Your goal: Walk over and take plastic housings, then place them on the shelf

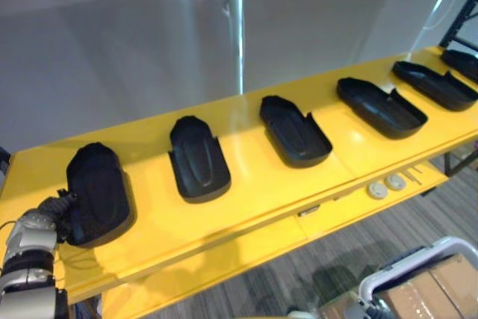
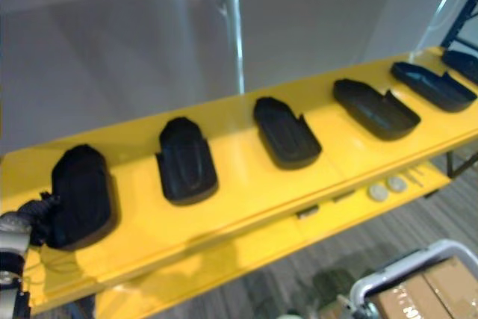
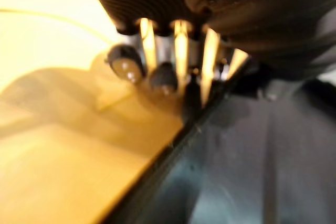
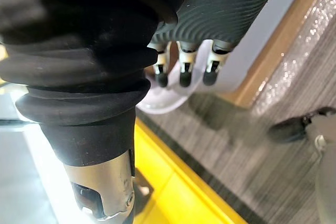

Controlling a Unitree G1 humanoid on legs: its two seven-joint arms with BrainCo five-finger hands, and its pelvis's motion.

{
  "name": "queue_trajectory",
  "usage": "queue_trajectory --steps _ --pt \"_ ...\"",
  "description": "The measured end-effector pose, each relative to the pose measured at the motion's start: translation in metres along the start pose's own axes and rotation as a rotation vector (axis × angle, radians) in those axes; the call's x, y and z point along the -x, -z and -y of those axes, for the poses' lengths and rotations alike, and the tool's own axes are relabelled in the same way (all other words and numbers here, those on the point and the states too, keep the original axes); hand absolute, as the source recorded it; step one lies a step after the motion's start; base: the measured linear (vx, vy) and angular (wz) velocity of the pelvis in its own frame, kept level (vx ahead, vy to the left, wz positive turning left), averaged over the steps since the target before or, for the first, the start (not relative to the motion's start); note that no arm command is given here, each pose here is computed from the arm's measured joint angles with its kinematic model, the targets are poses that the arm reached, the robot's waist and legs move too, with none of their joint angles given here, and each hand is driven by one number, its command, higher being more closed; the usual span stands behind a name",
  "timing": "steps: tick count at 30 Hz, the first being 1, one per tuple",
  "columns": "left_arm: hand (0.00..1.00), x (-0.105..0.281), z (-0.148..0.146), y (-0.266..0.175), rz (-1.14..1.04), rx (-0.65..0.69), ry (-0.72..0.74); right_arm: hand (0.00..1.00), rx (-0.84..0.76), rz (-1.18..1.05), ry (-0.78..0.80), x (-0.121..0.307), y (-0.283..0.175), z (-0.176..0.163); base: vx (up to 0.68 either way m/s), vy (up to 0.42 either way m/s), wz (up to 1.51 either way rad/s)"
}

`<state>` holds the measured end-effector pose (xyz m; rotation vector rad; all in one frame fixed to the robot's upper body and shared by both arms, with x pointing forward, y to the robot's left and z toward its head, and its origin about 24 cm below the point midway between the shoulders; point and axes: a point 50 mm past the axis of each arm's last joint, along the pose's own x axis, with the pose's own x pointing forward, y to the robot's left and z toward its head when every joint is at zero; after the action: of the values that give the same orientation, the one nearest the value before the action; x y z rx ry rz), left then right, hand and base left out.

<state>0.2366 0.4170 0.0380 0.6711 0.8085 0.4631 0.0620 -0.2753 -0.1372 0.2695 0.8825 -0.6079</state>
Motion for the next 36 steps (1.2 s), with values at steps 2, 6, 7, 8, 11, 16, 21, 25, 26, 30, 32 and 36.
queue_trajectory --steps 2,6,7,8,11,16,21,25,26,30,32,36 --pt "0.00 0.000 0.002 0.000 -0.001 0.005 -0.065 0.00 -0.001 0.001 0.000 0.000 0.000 0.000 0.00 0.000 0.00" --pt "0.00 0.000 0.004 0.004 -0.033 0.044 -0.199 0.00 -0.001 0.001 -0.001 0.000 0.000 0.000 0.02 0.004 0.00" --pt "0.00 0.001 0.003 0.005 -0.046 0.050 -0.257 0.00 0.001 0.001 -0.001 0.000 0.000 0.000 0.04 0.007 0.02" --pt "0.00 0.002 0.002 0.005 -0.051 0.067 -0.303 0.00 0.005 0.000 -0.002 0.000 0.000 0.000 0.04 0.007 0.02" --pt "0.00 0.006 -0.004 0.000 -0.051 0.159 -0.468 0.00 0.003 0.016 -0.013 0.000 0.000 -0.002 0.01 0.002 0.01" --pt "0.00 0.022 -0.033 -0.028 0.107 0.360 -0.751 0.00 -0.002 0.036 -0.031 0.001 0.000 -0.006 0.00 0.000 0.01" --pt "0.00 0.051 -0.056 -0.082 0.473 0.546 -0.847 0.00 -0.013 0.010 -0.038 0.004 0.011 -0.010 -0.02 -0.004 0.10" --pt "0.00 0.089 -0.071 -0.122 0.794 0.679 -0.834 0.00 -0.012 -0.004 -0.034 0.007 0.017 -0.007 -0.01 0.001 0.02" --pt "0.00 0.099 -0.073 -0.129 0.866 0.702 -0.810 0.00 -0.012 -0.005 -0.034 0.007 0.017 -0.007 -0.01 0.002 0.04" --pt "0.00 0.128 -0.053 -0.154 1.107 0.905 -0.456 0.00 -0.015 -0.039 -0.022 0.008 0.025 -0.004 0.01 -0.008 0.18" --pt "0.00 0.136 -0.023 -0.154 1.162 0.925 -0.202 0.00 -0.002 -0.043 -0.022 0.008 0.025 -0.004 0.00 -0.008 0.09" --pt "0.00 0.147 0.037 -0.146 1.148 0.830 0.171 0.00 -0.016 -0.052 0.001 0.009 0.029 -0.002 -0.01 -0.001 0.02"
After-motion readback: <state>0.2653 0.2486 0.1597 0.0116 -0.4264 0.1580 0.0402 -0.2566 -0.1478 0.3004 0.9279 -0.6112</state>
